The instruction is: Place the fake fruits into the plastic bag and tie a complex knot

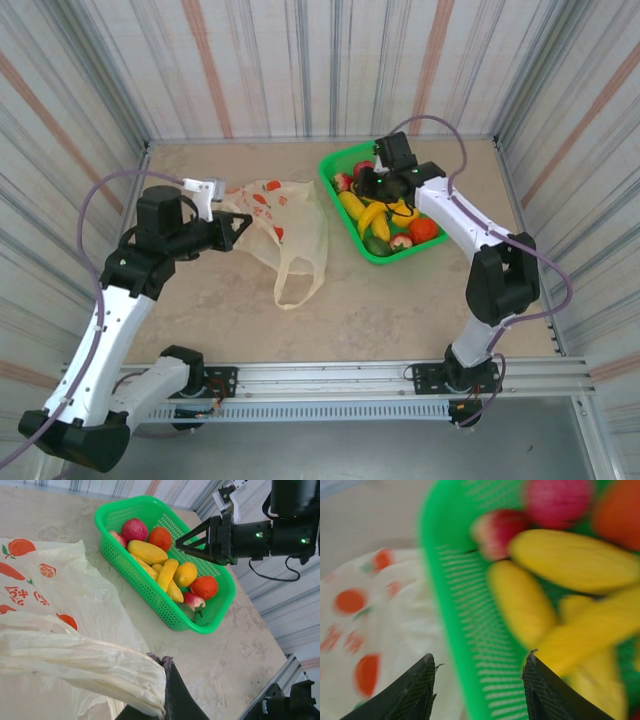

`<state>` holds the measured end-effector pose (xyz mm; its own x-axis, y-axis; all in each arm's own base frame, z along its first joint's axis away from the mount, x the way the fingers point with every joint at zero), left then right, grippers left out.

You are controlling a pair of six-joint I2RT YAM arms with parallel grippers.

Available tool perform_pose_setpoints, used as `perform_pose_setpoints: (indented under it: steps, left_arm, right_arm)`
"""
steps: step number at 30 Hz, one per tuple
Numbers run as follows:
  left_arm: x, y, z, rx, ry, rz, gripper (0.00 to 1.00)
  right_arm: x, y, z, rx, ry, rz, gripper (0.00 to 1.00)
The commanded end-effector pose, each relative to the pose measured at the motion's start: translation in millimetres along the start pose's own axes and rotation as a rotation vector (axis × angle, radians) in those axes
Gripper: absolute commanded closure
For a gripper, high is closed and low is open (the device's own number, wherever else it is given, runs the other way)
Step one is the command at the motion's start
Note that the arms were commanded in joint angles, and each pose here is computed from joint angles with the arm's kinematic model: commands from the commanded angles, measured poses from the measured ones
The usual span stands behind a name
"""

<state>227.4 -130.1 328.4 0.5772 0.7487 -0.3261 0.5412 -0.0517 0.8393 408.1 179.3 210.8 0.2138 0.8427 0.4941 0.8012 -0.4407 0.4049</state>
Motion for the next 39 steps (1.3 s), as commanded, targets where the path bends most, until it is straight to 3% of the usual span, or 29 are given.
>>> perform_pose_setpoints:
  steps: [1, 6, 8, 11, 17, 24, 29, 34, 39]
  left_arm:
    - [-3, 0, 1, -0.008, -0.035, 0.033, 1.00]
    - [-3, 0, 4, -0.031, -0.045, 0.069, 1.00]
    - [-3, -1, 4, -0.029, -0.038, 0.088, 1.00]
    - [-8, -2, 3, -0.027, -0.044, 0.115, 1.00]
    - [-14, -2, -1, -0.023, -0.045, 0.143, 1.00]
    - [-14, 4, -10, -0.024, -0.006, 0.137, 1.00]
    - [-1, 1, -16, -0.018, 0.078, 0.081, 1.00]
    - [5, -4, -16, -0.003, 0.085, 0.034, 1.00]
    - [2, -2, -15, -0.002, 0.024, -0.010, 1.00]
  right_arm:
    - [-39, -2, 8, -0.019, -0.223, 0.228, 0.50]
    - [-53, 0, 25, 0.006, -0.242, 0.458, 0.49]
    - [-55, 1, 35, 0.014, -0.238, 0.526, 0.43]
    - [-56, 2, 48, 0.018, -0.259, 0.588, 0.33]
    - [-59, 9, 82, 0.023, -0.222, 0.635, 0.34]
    - [-65, 12, 97, 0.011, -0.234, 0.623, 0.53]
    - [-63, 16, 88, 0.002, -0.159, 0.627, 0.69]
    - [-46, 29, 56, -0.040, -0.010, 0.601, 0.74]
    - [1, 41, 5, -0.096, 0.326, 0.402, 0.82]
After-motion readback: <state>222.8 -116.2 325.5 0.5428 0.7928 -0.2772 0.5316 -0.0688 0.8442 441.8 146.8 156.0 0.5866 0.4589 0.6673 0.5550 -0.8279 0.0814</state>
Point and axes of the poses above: each hand's point on the last joint's axis, 136 mm out from that joint toward the fingers, its own z axis out along the fingers, its own x axis along the line the jaws close on, y = z × x, the point moved 4 cm from there along -z, back along the fingers, and after that the axes turned 12 degrees about z, right-handed, at the moved point
